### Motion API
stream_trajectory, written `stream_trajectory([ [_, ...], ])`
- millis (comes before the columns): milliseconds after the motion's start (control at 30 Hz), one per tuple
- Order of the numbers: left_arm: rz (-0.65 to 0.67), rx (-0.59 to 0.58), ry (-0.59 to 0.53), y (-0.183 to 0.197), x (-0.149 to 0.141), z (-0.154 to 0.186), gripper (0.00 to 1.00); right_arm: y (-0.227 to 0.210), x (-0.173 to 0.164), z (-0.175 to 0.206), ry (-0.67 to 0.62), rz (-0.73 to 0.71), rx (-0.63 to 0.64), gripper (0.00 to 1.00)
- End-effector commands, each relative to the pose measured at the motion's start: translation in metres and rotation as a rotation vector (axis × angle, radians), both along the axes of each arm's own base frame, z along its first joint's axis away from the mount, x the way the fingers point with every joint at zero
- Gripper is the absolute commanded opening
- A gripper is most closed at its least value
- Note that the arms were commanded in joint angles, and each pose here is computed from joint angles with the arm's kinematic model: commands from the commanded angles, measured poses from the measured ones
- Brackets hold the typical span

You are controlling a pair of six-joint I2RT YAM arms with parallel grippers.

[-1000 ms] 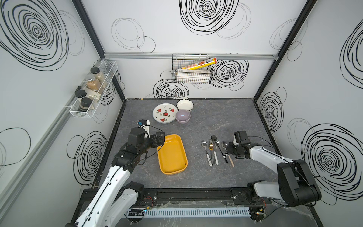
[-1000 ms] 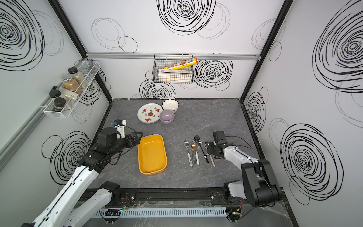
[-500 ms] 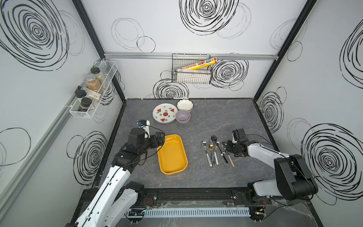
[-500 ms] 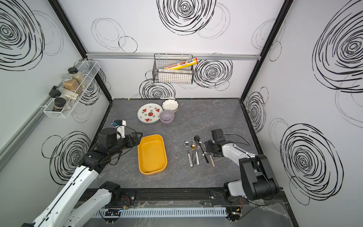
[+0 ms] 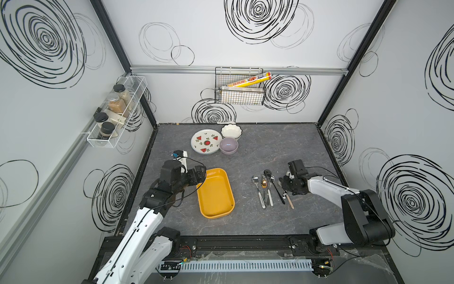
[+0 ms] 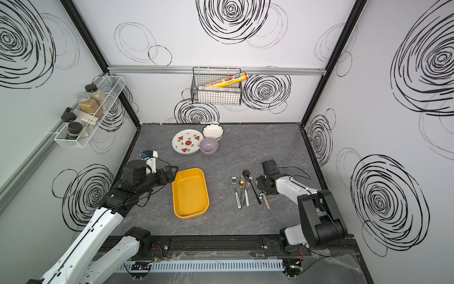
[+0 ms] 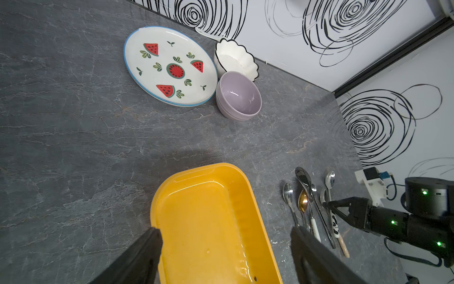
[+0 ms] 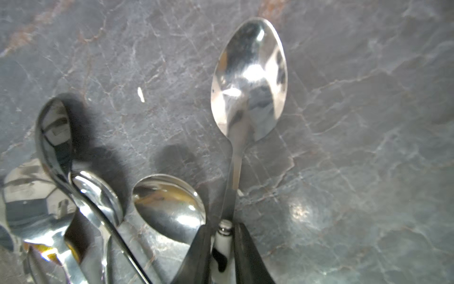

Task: Put the spoon into the storage box
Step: Pick up the spoon from the center of the board.

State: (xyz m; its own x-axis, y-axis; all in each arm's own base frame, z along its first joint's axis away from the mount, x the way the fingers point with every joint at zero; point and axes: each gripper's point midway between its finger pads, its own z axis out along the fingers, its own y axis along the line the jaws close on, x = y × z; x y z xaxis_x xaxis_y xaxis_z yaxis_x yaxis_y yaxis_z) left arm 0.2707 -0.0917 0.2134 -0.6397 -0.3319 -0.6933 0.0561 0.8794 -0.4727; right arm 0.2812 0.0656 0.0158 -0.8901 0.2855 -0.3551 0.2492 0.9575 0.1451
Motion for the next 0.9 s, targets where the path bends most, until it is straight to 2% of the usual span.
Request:
stream_trajectory([
  [0, -0.003, 0.006, -0.024, 0.0, 0.002, 0.002, 0.88, -0.011, -0.013, -0.005, 0.072, -0.01, -0.068, 0.23],
  [233, -0.004, 0.004, -0.027, 0.0, 0.001, 0.003, 0.88, -0.009, -0.018, -0.012, 0.1, 0.0, -0.056, 0.23],
  [333, -0.004, 0.005, -0.025, 0.0, 0.001, 0.002, 0.88, -0.005, -0.016, -0.008, 0.084, 0.003, -0.035, 0.16],
  [400, -0.005, 0.005, -0.026, -0.001, 0.001, 0.003, 0.88, -0.003, -0.012, -0.001, 0.061, 0.0, -0.024, 0.1],
  [533, -0.006, 0.006, -0.024, -0.001, 0.001, 0.002, 0.88, 0.003, -0.002, 0.019, 0.006, -0.003, 0.014, 0.07],
  [867, 0.006, 0.01, -0.03, 0.0, 0.0, 0.004, 0.88, 0.013, 0.013, 0.068, -0.093, 0.014, 0.07, 0.03],
])
